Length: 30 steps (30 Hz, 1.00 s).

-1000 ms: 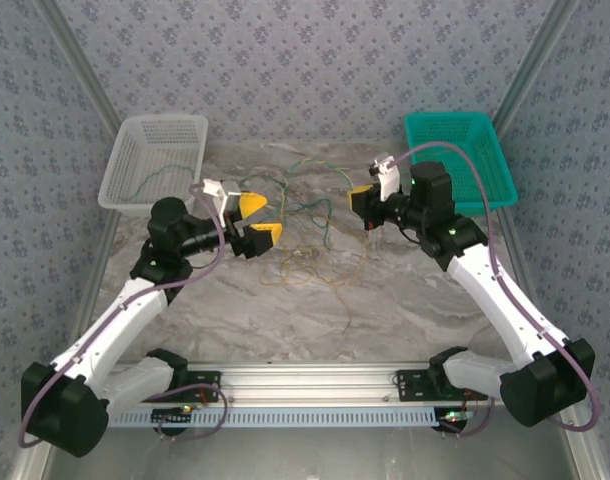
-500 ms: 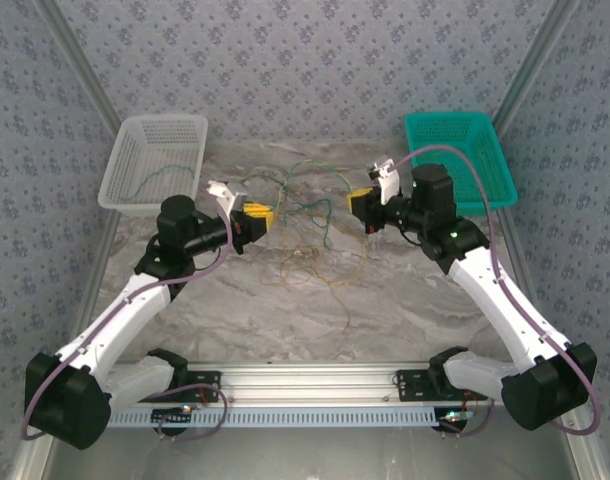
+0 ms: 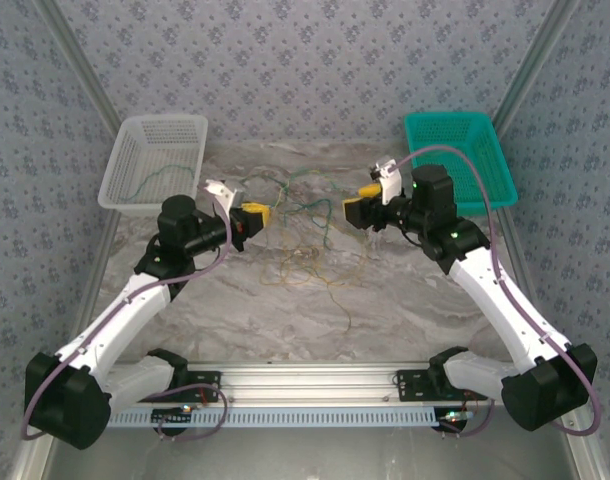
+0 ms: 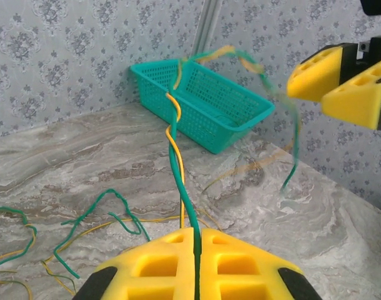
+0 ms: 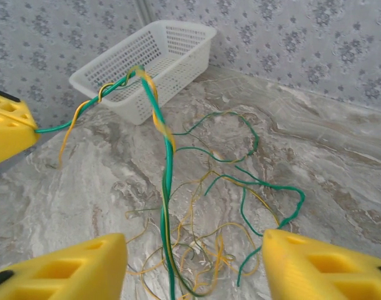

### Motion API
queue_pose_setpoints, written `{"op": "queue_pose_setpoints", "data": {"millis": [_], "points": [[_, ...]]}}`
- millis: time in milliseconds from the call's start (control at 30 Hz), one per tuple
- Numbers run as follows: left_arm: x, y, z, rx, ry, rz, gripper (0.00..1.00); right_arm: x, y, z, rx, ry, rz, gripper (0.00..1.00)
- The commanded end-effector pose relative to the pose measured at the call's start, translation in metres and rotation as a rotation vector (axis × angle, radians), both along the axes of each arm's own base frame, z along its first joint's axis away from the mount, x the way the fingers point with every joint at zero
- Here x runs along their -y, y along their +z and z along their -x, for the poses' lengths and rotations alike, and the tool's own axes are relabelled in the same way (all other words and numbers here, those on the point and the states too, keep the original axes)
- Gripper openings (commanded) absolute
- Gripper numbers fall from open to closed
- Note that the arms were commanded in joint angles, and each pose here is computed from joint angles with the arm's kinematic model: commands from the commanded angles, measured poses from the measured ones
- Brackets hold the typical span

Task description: Untangle the cables

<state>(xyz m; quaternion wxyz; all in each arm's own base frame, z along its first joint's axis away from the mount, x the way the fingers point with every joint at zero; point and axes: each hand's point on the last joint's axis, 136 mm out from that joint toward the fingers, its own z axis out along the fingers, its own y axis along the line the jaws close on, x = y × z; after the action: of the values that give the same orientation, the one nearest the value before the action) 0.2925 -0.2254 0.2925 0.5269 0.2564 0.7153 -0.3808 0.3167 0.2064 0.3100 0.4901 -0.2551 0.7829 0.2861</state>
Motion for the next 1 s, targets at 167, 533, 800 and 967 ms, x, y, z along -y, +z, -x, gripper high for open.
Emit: {"op": "queue_pose_setpoints", "data": {"millis": [167, 533, 800, 967], "points": [[-0.003, 0.007, -0.021, -0.045, 0.176, 0.034, 0.0, 0.009, 0.043, 0.004, 0.014, -0.102, -0.211, 0.67], [0.005, 0.004, -0.031, -0.085, 0.183, 0.129, 0.0, -0.075, 0.004, -0.012, -0.325, 0.056, -0.509, 0.58], [0.011, 0.005, -0.026, -0.083, 0.162, 0.146, 0.0, -0.125, -0.032, -0.038, -0.464, 0.102, -0.558, 0.58], [0.01, 0.004, -0.024, -0.088, 0.166, 0.171, 0.0, -0.152, -0.038, -0.04, -0.479, 0.168, -0.568, 0.61]]}}
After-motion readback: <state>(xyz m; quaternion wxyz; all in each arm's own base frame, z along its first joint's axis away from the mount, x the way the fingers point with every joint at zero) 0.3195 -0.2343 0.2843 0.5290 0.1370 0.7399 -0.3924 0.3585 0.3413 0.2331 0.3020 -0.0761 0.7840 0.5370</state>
